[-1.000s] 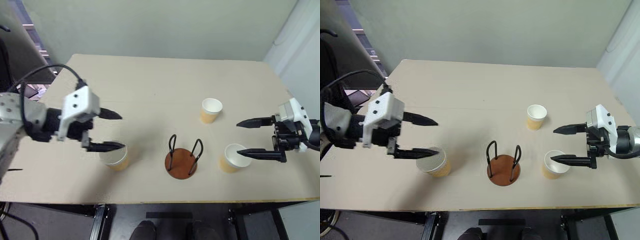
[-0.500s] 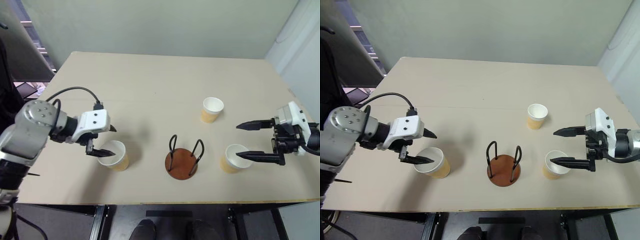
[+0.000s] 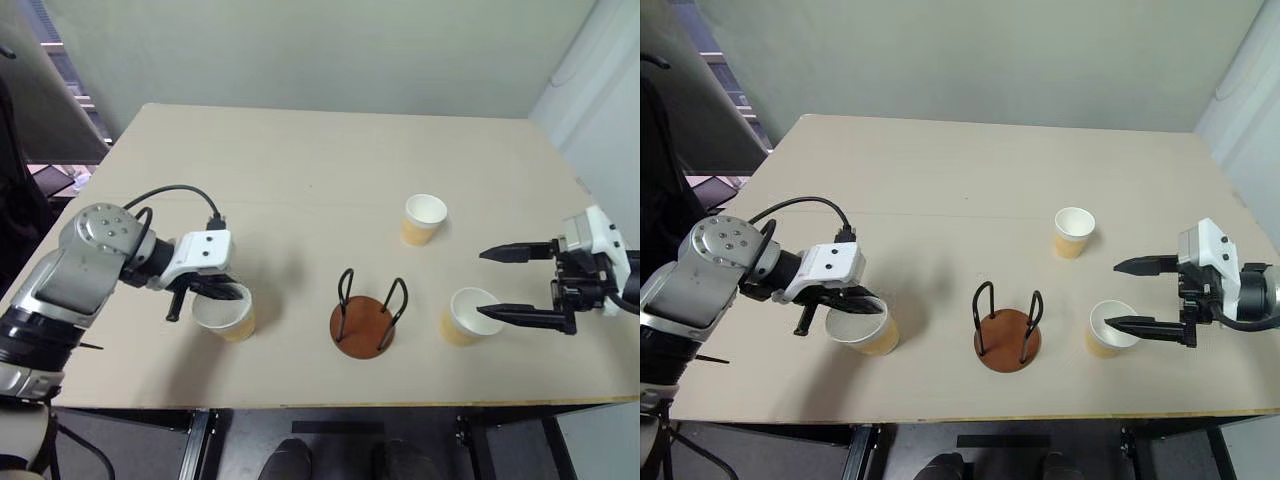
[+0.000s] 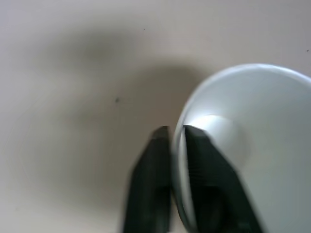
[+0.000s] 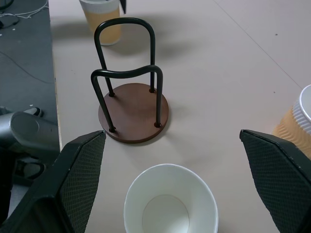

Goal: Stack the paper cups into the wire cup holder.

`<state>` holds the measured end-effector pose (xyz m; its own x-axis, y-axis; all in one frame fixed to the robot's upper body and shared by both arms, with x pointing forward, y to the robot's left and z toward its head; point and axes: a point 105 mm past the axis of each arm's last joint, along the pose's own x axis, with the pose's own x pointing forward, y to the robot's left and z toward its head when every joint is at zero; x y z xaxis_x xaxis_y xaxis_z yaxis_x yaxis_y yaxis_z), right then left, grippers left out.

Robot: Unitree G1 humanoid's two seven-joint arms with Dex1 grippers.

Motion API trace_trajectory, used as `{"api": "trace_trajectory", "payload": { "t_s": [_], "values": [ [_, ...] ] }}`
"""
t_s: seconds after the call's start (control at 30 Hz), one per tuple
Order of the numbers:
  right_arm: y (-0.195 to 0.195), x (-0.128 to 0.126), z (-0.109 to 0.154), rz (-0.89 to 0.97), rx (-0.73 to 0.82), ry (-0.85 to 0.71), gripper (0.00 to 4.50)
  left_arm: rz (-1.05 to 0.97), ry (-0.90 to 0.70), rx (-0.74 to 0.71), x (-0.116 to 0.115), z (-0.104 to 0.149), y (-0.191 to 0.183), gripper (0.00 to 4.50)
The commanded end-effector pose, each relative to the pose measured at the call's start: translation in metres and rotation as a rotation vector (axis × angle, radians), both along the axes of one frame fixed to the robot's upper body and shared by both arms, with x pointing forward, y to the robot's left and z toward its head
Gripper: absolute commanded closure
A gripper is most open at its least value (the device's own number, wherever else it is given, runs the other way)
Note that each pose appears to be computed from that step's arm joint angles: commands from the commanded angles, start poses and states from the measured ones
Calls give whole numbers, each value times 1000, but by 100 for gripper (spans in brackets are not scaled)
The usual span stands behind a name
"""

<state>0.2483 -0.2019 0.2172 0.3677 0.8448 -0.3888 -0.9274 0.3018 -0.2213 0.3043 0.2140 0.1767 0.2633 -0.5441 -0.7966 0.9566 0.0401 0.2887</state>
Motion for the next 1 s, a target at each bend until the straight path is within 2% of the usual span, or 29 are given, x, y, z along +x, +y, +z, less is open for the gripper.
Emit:
{"api": "trace_trajectory", "payload": {
  "t_s": [0.03, 0.2, 0.33, 0.43, 0.5, 0.57, 0.73, 0.9, 1.0],
  "values": [
    [-1, -3, 13, 1, -2, -59, 0, -28, -54, -41, 2, 23, -7, 445],
    [-1, -2, 14, -4, -2, -66, 0, -125, -155, -154, 13, 74, -30, 445],
    [-2, 1, 15, -13, -6, -80, 0, -288, -269, -275, 24, 128, -70, 445],
    [-2, 2, 15, -19, -9, -88, 0, -416, -308, -381, 21, 162, -103, 445],
    [-2, 1, 15, -29, -11, -98, 0, -564, -322, -431, 11, 182, -135, 445],
    [-2, -2, 15, -42, -11, -105, 0, -661, -294, -413, 3, 180, -153, 445],
    [-4, -14, 17, -65, -6, -108, 0, -791, -183, -321, -10, 150, -171, 445],
    [6, -32, 40, -24, 90, -151, 0, -848, -127, -282, -13, 135, -177, 445],
    [9, -38, 46, -30, 93, -164, 0, -876, -110, -290, -14, 131, -185, 445]
  ]
}}
